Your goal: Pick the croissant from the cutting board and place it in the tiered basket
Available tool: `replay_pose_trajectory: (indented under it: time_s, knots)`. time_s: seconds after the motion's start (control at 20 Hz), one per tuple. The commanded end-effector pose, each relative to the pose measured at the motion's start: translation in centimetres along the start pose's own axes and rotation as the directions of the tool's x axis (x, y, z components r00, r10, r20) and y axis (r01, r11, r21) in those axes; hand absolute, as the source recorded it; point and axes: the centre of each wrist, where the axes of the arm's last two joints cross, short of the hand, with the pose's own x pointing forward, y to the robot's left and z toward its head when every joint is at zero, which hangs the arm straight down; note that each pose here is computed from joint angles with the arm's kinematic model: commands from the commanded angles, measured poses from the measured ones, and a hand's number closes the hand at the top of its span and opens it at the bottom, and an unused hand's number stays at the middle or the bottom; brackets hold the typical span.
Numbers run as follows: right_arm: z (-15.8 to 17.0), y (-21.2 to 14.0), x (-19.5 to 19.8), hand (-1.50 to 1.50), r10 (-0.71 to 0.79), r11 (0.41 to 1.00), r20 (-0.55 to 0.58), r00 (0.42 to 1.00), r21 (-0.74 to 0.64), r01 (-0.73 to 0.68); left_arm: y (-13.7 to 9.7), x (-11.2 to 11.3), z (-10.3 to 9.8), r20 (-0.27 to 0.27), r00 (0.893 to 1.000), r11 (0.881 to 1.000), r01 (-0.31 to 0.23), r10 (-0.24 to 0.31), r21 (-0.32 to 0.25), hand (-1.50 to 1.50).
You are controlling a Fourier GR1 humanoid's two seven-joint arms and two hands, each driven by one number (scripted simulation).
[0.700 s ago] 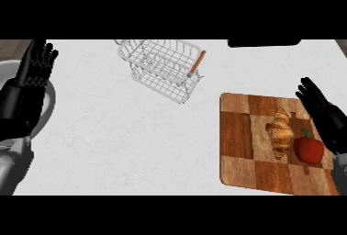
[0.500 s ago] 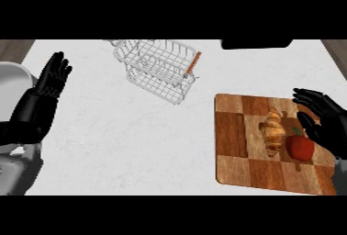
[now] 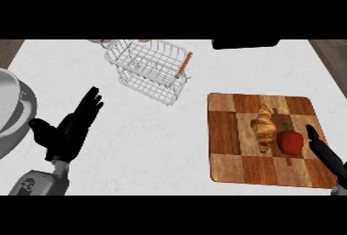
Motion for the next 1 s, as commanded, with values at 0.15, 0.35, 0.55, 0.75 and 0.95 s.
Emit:
replay_pose_trajectory:
  time_s: [0.15,0.35,0.55,0.75,0.95]
  knots:
    - [9.3,-0.1,2.4,-1.50,0.246,0.968,0.085,0.966,0.028,-0.249,-1.8,0.6,-0.6,-0.060,0.998,0.998,-0.033,0.029,-0.061,0.00]
    - [11.0,-1.9,3.4,-1.50,0.441,0.897,-0.022,0.897,0.033,-0.440,-1.9,1.1,-1.1,-0.043,0.999,0.998,-0.019,0.016,-0.064,0.00]
    - [12.9,-5.4,2.6,-1.50,0.650,0.759,-0.119,0.750,0.054,-0.649,-2.8,1.6,-1.4,-0.030,1.000,0.997,-0.009,0.007,-0.073,0.00]
    - [14.2,-4.1,3.9,-1.50,0.677,0.729,-0.221,0.702,0.076,-0.680,-3.1,1.2,-1.3,-0.035,0.999,0.996,-0.002,-0.001,-0.088,0.00]
    - [13.6,-2.0,5.6,-1.50,0.680,0.728,-0.264,0.684,0.127,-0.674,-3.4,1.3,-1.6,-0.039,0.999,0.994,0.001,-0.005,-0.111,0.00]
